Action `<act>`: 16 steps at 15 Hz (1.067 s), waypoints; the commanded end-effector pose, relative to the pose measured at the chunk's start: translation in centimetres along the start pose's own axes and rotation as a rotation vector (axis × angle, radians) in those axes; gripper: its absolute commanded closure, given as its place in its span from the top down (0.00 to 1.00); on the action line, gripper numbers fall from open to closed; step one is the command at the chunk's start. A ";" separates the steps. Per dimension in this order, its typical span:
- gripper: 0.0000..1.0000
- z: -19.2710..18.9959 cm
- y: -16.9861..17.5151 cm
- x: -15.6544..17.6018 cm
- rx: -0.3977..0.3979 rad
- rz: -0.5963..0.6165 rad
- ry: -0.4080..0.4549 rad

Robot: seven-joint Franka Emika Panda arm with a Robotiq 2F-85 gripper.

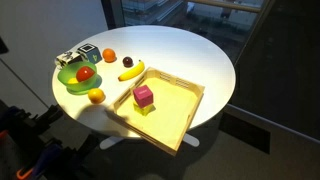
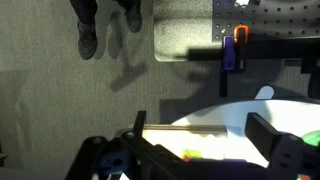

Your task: Pick up the brown plush toy and put it in the green bowl

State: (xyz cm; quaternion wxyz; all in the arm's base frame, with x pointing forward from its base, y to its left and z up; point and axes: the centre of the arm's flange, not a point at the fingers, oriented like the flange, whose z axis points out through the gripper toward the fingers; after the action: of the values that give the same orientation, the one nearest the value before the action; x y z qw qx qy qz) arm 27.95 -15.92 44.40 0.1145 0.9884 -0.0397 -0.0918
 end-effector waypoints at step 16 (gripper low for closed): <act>1.00 0.6 -1.3 2.4 0.013 -0.026 -0.032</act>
State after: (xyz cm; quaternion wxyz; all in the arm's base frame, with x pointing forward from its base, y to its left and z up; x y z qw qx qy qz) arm 28.63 -15.32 43.55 0.1125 0.9879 -0.0297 -0.1026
